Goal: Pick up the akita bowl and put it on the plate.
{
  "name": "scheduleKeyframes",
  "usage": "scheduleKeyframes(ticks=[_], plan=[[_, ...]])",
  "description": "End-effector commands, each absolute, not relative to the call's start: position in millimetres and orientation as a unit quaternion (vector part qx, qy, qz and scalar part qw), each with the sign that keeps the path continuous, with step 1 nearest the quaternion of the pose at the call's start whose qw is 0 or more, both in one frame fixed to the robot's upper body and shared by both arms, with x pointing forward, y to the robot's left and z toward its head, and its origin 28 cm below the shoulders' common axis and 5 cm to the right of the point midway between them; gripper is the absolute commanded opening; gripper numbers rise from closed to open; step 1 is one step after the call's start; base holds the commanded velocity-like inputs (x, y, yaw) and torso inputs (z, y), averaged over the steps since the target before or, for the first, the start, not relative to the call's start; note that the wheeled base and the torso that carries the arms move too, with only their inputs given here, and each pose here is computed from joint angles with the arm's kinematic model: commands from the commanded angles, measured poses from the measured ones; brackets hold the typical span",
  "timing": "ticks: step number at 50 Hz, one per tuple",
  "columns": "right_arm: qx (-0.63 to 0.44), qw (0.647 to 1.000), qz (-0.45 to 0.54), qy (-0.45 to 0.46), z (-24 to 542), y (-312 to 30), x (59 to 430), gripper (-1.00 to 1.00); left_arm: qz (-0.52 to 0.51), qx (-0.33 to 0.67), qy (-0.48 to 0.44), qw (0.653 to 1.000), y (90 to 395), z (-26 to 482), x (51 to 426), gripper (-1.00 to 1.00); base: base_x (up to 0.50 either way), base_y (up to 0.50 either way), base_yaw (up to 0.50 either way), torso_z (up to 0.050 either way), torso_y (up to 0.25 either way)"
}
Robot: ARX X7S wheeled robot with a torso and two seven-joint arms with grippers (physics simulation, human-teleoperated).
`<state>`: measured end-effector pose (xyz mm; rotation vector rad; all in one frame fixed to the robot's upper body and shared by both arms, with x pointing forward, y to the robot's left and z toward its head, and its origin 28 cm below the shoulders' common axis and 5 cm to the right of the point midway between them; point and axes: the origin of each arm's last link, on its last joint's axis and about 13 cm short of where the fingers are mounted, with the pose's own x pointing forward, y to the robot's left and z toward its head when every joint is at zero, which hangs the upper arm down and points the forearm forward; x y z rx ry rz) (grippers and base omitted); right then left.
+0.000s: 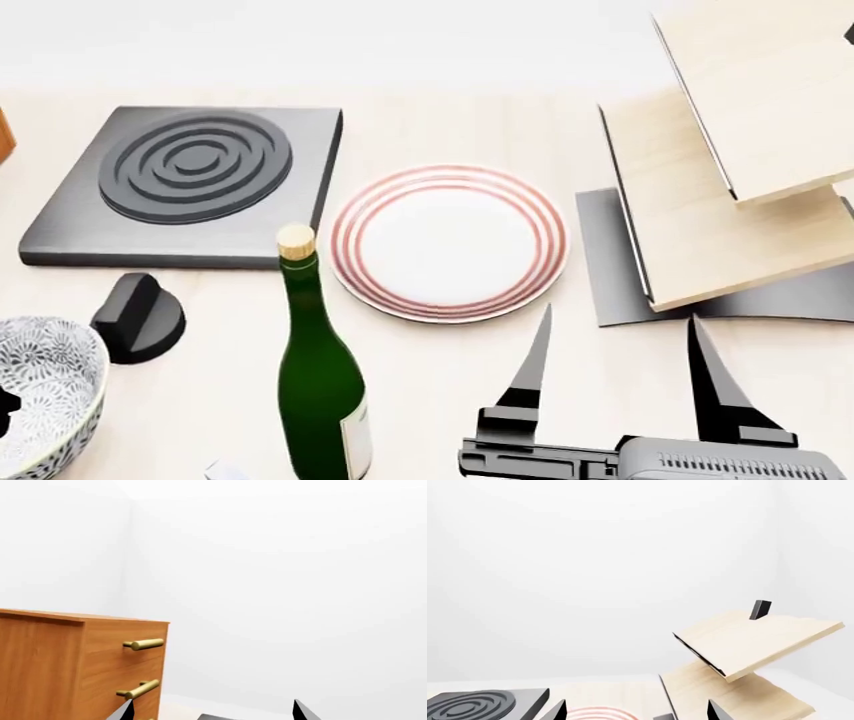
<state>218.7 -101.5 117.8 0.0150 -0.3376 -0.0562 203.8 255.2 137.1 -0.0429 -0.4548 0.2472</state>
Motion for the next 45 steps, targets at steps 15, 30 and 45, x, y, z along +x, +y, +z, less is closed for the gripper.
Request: scheduleKeyframes(ticks=[15, 30, 45], plan=[[0.008, 0.986, -0.028, -0.167, 117.7, -101.5, 218.7, 1.00, 0.121, -0.020, -0.225, 0.967, 254.7, 136.9, 203.6, 1.00, 0.16, 0.00, 0.00, 0.000, 0.000], [0.009, 0.986, -0.026, -0.165, 116.5, -101.0, 219.1, 1.00, 0.120, -0.019, -0.226, 0.966, 254.5, 136.5, 203.1, 1.00, 0.16, 0.00, 0.00, 0.000, 0.000], [0.009, 0.986, -0.026, -0.165, 116.7, -100.6, 218.5, 1.00, 0.119, -0.018, -0.226, 0.967, 254.1, 136.7, 202.9, 1.00, 0.16, 0.00, 0.00, 0.000, 0.000]])
